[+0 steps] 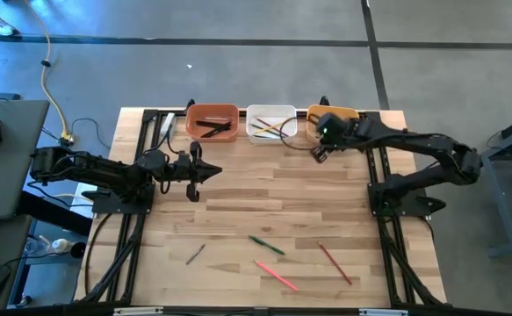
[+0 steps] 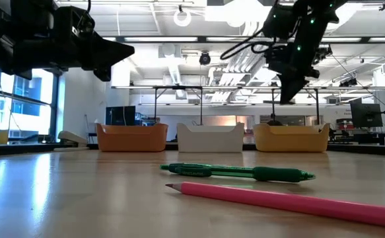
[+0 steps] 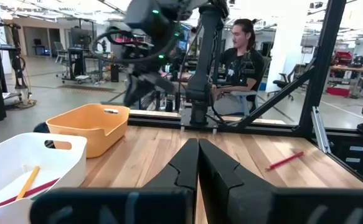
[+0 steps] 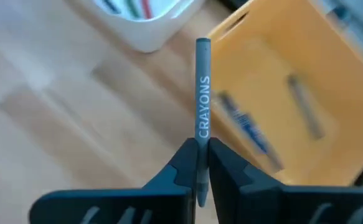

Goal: Sort crayons/erasers/pens/pencils in bins
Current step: Put the top gray crayon into the yellow bin, then put the red pencil into the white bin

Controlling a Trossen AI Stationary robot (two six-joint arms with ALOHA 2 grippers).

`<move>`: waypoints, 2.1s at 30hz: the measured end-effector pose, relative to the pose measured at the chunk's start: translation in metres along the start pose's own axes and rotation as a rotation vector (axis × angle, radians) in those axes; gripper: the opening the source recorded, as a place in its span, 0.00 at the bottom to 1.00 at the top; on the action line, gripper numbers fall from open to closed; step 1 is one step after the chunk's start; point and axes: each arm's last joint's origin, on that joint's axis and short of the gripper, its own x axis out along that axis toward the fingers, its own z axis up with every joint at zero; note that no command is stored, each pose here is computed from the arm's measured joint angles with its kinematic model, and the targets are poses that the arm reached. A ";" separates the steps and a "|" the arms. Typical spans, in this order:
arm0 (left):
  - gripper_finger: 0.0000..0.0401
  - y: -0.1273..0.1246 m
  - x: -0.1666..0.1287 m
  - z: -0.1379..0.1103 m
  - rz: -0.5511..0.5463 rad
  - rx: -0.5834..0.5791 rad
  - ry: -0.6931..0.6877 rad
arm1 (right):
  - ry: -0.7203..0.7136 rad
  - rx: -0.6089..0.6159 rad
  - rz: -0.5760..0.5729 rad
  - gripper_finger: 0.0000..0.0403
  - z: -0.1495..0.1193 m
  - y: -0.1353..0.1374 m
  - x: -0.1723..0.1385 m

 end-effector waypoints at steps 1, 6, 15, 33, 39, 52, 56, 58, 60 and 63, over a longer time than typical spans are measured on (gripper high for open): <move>0.00 0.000 0.000 0.000 0.000 0.000 0.000 | 0.000 -0.028 -0.016 0.03 0.003 -0.007 0.003; 0.00 0.000 0.000 0.000 0.000 0.000 0.000 | 0.044 -0.113 -0.090 0.03 0.009 -0.041 0.031; 0.00 0.000 0.000 0.000 0.000 0.002 0.000 | 0.111 -0.195 -0.101 0.03 0.016 -0.073 0.095; 0.00 0.000 0.000 0.000 0.000 0.001 0.002 | 0.157 -0.109 -0.077 0.16 0.011 -0.094 0.127; 0.00 0.000 0.000 0.000 0.000 0.000 0.002 | 0.143 -0.078 -0.095 0.31 0.013 -0.093 0.121; 0.00 0.000 0.000 -0.001 -0.001 0.007 0.008 | -0.145 -0.046 0.138 0.04 -0.010 -0.023 0.057; 0.00 -0.001 0.000 -0.001 -0.021 0.000 0.013 | -0.154 -0.034 0.223 0.01 -0.049 0.016 0.045; 0.00 -0.002 0.003 -0.002 -0.042 -0.005 0.032 | -0.149 -0.035 0.262 0.01 -0.066 0.034 0.033; 0.00 -0.005 0.008 -0.002 -0.063 -0.009 0.058 | -0.131 -0.034 0.300 0.01 -0.082 0.050 0.021; 0.00 -0.012 0.021 -0.001 -0.087 -0.012 0.096 | -0.096 -0.057 0.339 0.00 -0.105 0.073 0.001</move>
